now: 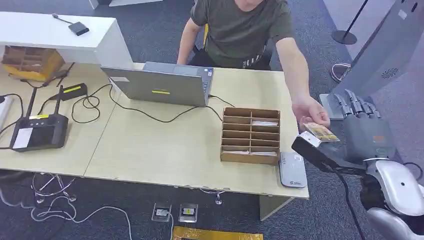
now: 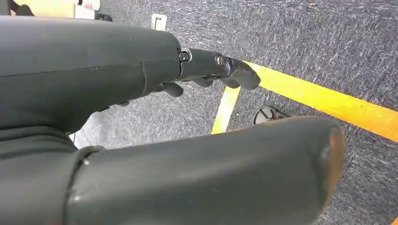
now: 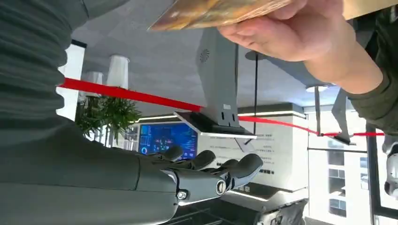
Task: Pass the card to the sensor for recognition and then transmit it.
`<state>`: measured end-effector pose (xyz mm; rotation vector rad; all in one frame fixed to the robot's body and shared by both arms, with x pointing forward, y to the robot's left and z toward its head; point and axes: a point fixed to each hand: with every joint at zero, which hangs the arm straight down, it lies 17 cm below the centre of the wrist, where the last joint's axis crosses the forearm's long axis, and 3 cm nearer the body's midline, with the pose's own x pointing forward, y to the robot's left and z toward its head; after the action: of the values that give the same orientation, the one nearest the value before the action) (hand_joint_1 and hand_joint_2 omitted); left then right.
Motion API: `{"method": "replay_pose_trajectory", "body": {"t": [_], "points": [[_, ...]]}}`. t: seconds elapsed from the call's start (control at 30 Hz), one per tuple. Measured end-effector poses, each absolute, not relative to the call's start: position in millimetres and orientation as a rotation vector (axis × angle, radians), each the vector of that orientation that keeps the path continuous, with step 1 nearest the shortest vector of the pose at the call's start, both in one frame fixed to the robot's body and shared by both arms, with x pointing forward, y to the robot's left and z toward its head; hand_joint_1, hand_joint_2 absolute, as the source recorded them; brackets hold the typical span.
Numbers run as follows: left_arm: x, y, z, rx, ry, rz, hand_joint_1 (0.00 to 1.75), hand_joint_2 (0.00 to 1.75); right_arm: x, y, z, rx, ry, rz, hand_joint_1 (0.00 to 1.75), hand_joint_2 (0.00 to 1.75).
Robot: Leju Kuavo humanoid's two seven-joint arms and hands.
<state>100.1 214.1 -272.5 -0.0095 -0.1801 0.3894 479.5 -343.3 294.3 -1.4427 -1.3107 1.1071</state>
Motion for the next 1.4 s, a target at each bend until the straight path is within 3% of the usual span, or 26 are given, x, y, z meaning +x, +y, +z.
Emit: {"method": "replay_pose_trajectory", "body": {"t": [0.5, 0.53, 1.4], "points": [[99.3, 214.5, -272.7, -0.008, -0.180, 0.376, 0.00, 0.00, 481.9, -350.2, 292.6, -1.449, -1.292, 1.098, 0.00, 1.75], [99.3, 214.8, -272.7, -0.007, -0.181, 0.376, 0.00, 0.00, 481.9, -350.3, 292.5, -1.449, -1.292, 1.098, 1.75, 1.75], [99.7, 214.7, -272.5, -0.020, -0.191, 0.335, 0.00, 0.00, 478.6, -364.5, 268.3, -1.403, -1.184, 1.149, 1.75, 1.75]]}}
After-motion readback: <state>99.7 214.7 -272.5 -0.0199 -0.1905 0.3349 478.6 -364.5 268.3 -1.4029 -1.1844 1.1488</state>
